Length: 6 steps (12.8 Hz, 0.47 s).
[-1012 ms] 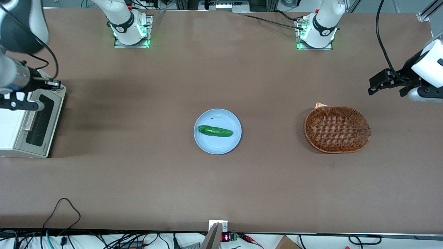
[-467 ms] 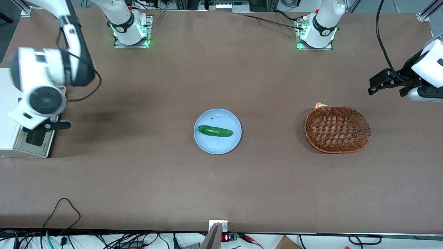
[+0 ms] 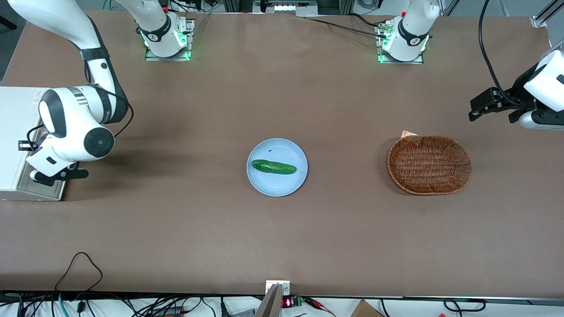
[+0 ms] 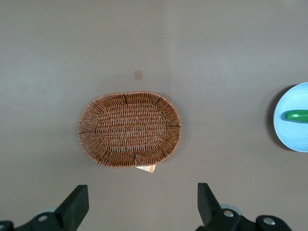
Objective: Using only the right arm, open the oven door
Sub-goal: 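Hook the closed right gripper on the handle and pull the door down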
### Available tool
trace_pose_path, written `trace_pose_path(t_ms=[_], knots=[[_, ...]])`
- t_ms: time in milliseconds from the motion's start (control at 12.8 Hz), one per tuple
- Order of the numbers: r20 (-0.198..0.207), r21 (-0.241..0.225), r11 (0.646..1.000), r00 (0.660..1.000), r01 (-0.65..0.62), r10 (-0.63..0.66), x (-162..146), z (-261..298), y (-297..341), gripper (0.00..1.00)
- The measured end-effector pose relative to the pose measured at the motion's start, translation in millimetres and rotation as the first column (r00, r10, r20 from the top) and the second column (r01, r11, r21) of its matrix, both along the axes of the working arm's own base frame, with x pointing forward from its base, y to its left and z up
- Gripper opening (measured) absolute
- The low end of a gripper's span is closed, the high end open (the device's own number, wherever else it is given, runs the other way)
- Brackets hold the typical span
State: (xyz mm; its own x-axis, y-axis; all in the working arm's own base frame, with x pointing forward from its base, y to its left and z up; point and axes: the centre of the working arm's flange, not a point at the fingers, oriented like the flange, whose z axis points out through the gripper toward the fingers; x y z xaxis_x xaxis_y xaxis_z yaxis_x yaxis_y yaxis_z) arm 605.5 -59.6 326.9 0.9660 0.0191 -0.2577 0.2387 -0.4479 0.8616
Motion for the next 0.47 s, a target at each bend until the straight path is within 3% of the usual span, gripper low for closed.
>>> trace_pose_path(t_ms=[234, 467], knots=[[0.088, -0.041, 0.999, 0.996, 0.016, -0.012, -8.2, -15.9, -15.0, 0.0], [0.115, -0.048, 0.999, 0.993, 0.022, -0.016, -16.8, -30.0, -14.9, 0.0]])
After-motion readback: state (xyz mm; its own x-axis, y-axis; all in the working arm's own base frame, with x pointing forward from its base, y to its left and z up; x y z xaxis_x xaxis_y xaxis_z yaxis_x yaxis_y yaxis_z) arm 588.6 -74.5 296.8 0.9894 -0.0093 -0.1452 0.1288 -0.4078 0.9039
